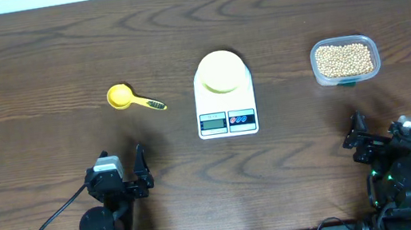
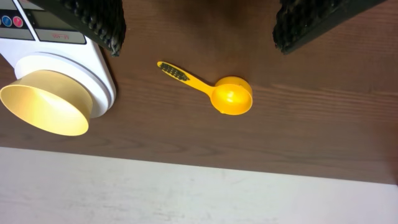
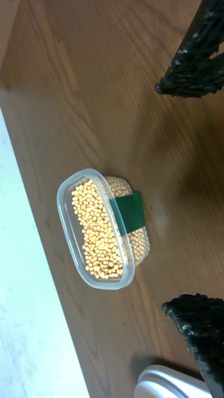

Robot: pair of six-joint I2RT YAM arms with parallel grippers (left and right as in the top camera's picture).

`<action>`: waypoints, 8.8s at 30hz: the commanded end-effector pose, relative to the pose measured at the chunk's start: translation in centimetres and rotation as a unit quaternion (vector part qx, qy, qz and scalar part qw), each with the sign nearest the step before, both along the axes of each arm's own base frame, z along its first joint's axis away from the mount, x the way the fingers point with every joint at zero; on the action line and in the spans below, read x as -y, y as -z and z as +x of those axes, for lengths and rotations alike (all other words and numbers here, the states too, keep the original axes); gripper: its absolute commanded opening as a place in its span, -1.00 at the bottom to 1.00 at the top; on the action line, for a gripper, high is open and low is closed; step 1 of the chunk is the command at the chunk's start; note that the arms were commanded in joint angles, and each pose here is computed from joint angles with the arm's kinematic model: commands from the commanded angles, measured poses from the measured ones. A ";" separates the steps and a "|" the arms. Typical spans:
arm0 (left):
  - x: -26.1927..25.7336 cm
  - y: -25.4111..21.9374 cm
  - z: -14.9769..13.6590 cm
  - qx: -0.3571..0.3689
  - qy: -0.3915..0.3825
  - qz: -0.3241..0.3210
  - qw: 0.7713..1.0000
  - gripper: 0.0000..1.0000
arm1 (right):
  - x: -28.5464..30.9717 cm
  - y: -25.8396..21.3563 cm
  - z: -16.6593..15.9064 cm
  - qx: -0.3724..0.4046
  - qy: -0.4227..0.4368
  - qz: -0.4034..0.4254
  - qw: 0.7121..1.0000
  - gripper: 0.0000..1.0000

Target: Scoop item into bowl and weigh 50g on scale

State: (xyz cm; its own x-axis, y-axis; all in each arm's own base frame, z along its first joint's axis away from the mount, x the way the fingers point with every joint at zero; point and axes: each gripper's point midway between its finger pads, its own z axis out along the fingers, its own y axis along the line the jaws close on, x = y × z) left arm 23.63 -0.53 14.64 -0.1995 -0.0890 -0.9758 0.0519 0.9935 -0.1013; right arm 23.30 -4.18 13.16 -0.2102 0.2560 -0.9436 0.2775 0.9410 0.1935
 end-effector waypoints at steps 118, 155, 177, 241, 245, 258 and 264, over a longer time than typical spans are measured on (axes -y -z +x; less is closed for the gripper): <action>1.3 -19.2 -1.2 0.126 0.033 -0.046 0.990 0.58 | -0.4 -19.5 0.8 0.147 -0.026 -0.149 0.977 0.99; -12.9 -5.8 18.7 -0.225 -0.166 -0.062 0.958 0.96 | -4.6 -14.9 13.5 -0.103 -0.124 0.107 0.981 0.98; -13.3 -3.3 19.7 -0.401 -0.176 0.019 0.899 0.96 | -2.9 -7.6 18.3 -0.167 -0.057 0.142 0.974 0.99; -8.9 12.4 21.2 -0.532 -0.062 0.034 0.844 0.34 | -12.4 -11.8 13.0 -0.170 -0.308 0.230 0.907 0.98; -8.8 12.4 21.2 -0.533 -0.062 0.033 0.843 0.34 | -12.3 -11.8 13.0 -0.170 -0.305 0.228 0.909 0.98; -8.6 12.8 20.8 -0.541 -0.057 0.029 0.838 0.33 | -11.9 -11.7 13.2 -0.170 -0.294 0.223 0.914 0.99; -7.9 13.6 20.2 -0.554 -0.045 0.015 0.831 0.12 | -11.5 -11.6 13.4 -0.172 -0.281 0.225 0.917 0.99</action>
